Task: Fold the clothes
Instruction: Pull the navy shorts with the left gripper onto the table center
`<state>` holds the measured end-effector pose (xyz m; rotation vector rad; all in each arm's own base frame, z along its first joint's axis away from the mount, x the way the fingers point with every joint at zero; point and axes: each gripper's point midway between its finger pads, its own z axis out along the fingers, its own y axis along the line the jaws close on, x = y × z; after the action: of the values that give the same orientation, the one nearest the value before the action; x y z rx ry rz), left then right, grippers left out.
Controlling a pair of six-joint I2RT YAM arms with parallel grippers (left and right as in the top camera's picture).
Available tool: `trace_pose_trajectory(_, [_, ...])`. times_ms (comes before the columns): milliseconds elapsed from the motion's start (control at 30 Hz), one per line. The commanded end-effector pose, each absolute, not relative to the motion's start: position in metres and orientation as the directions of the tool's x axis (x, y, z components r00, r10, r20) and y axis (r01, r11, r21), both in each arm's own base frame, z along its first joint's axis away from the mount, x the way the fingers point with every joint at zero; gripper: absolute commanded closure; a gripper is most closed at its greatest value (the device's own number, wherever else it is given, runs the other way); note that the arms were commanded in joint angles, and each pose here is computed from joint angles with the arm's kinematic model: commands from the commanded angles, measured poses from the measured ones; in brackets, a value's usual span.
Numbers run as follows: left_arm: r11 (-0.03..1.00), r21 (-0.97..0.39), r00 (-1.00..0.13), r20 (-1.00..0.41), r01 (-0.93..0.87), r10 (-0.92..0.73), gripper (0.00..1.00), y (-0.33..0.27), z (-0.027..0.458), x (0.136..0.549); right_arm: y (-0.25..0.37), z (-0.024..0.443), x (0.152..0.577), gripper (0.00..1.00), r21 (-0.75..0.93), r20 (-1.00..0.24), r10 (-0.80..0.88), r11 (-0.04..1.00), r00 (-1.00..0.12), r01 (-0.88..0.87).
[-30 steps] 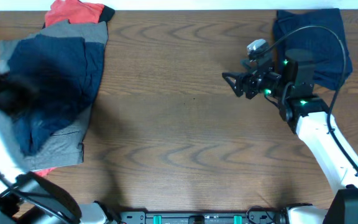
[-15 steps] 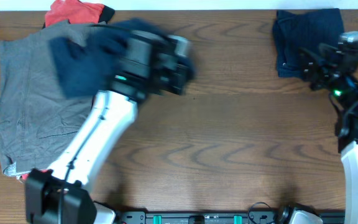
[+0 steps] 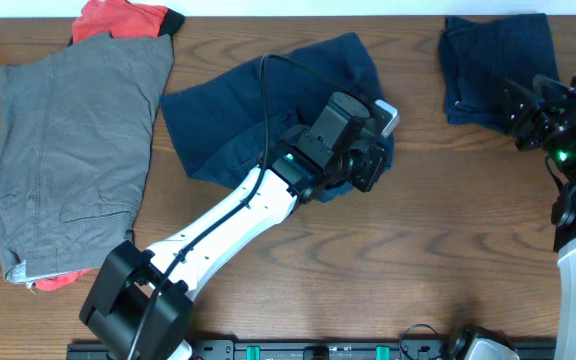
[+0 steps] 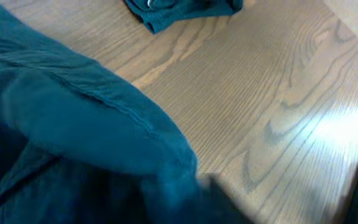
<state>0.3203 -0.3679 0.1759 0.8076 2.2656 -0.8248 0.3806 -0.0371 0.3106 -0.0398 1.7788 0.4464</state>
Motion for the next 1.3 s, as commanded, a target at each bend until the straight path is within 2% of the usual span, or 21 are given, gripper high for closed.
trace_pose_trajectory(0, [0.635, -0.334, -0.632, -0.706, 0.697, 0.321, 0.01, -0.367, 0.183, 0.325, -0.046, 0.322, 0.378, 0.39, 0.274, -0.948, 0.216, 0.929, -0.234, -0.25])
trace_pose_trajectory(100, [0.626, -0.333, -0.613, -0.73, 0.705, 0.302, 0.02, -0.365, 0.2, 0.323, -0.047, 0.322, 0.378, 0.39, 0.274, -0.948, 0.217, 0.929, -0.234, -0.247])
trace_pose_trajectory(200, [0.607, -0.296, -0.539, -0.799, 0.738, 0.265, 0.02, -0.358, 0.24, 0.322, -0.047, 0.322, 0.378, 0.39, 0.275, -0.947, 0.218, 0.929, -0.235, -0.247])
trace_pose_trajectory(300, [0.681, -0.235, -0.49, -0.846, 0.694, 0.208, 0.02, -0.331, 0.273, 0.332, -0.046, 0.322, 0.378, 0.39, 0.28, -0.945, 0.222, 0.927, -0.239, -0.249])
trace_pose_trajectory(400, [0.77, -0.172, -0.481, -0.855, 0.615, 0.193, 0.02, -0.293, 0.283, 0.348, -0.041, 0.317, 0.377, 0.39, 0.297, -0.937, 0.229, 0.918, -0.262, -0.262])
trace_pose_trajectory(500, [0.826, -0.149, -0.535, -0.82, 0.543, 0.204, 0.02, -0.261, 0.263, 0.367, -0.034, 0.308, 0.376, 0.39, 0.322, -0.922, 0.238, 0.909, -0.305, -0.263])
trace_pose_trajectory(633, [0.882, -0.143, -0.636, -0.744, 0.45, 0.203, 0.02, -0.229, 0.214, 0.399, -0.024, 0.296, 0.376, 0.38, 0.352, -0.901, 0.246, 0.896, -0.357, -0.272])
trace_pose_trajectory(833, [0.897, -0.08, -0.697, -0.661, 0.434, 0.278, 0.02, -0.22, 0.14, 0.428, -0.013, 0.283, 0.377, 0.38, 0.382, -0.878, 0.251, 0.88, -0.408, -0.282])
trace_pose_trajectory(1067, [0.895, -0.084, -0.757, -0.572, 0.438, 0.317, 0.02, -0.233, 0.069, 0.432, -0.005, 0.272, 0.377, 0.37, 0.38, -0.867, 0.228, 0.877, -0.444, -0.293])
trace_pose_trajectory(1267, [0.882, -0.08, -0.769, -0.531, 0.464, 0.356, 0.02, -0.247, 0.039, 0.424, 0.0, 0.264, 0.378, 0.37, 0.382, -0.858, 0.217, 0.875, -0.466, -0.296])
